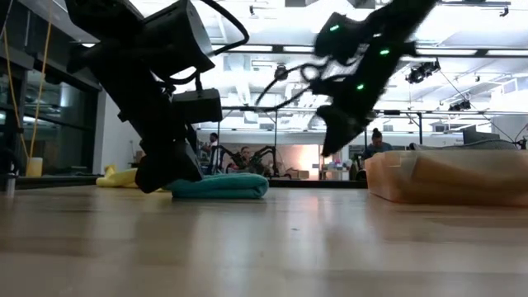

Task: Fold microfiber towels
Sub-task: Put the folded blue microfiber cloth into the orange bin

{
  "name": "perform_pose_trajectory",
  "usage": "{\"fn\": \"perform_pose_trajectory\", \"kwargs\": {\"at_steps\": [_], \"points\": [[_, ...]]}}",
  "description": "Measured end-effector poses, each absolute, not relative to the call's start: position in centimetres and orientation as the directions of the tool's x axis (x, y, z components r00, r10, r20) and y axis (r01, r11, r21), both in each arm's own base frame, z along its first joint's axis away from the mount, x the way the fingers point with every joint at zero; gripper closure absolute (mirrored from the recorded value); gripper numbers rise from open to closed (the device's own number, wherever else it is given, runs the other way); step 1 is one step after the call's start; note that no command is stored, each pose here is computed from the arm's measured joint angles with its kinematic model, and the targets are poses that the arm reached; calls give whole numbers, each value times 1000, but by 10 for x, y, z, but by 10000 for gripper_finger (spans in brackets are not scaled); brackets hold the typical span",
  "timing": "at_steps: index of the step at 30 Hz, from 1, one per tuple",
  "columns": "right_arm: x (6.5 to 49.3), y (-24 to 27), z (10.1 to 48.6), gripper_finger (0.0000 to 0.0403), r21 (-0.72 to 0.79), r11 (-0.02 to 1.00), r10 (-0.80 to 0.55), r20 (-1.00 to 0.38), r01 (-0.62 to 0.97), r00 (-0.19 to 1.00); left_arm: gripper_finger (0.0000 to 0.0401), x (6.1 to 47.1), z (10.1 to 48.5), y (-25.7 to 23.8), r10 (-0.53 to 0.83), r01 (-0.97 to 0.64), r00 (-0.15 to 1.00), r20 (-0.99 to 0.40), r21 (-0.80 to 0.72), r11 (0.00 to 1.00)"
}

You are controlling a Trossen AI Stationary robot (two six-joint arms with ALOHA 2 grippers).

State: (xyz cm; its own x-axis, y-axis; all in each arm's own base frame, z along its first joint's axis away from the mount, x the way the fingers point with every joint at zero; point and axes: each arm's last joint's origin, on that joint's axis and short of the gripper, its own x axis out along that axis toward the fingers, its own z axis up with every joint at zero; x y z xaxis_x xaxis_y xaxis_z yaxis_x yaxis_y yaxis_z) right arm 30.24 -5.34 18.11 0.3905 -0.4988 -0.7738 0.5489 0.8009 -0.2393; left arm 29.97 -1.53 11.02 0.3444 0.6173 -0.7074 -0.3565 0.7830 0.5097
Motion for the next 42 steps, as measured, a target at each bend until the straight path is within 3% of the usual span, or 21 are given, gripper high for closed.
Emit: {"fn": "perform_pose_trajectory", "kwargs": {"at_steps": [6, 12, 20, 27, 42], "points": [[279, -47, 211, 247, 286, 750, -333, -616, 596, 714, 401, 300, 110, -15, 616, -339, 349, -706, 517, 786], [289, -52, 202, 247, 560, 596, -266, -538, 575, 800, 401, 301, 111, -15, 615, -342, 354, -705, 514, 787], [331, -56, 157, 241, 593, 518, -164, -638, 616, 752, 401, 302, 111, -16, 597, -343, 369, -712, 493, 800], [357, -54, 133, 240, 587, 517, -59, -701, 623, 710, 401, 303, 111, -16, 596, -346, 374, -710, 490, 800], [386, -35, 117, 240, 617, 515, -10, -690, 595, 724, 401, 304, 112, -16, 596, -350, 379, -707, 487, 800]]}}
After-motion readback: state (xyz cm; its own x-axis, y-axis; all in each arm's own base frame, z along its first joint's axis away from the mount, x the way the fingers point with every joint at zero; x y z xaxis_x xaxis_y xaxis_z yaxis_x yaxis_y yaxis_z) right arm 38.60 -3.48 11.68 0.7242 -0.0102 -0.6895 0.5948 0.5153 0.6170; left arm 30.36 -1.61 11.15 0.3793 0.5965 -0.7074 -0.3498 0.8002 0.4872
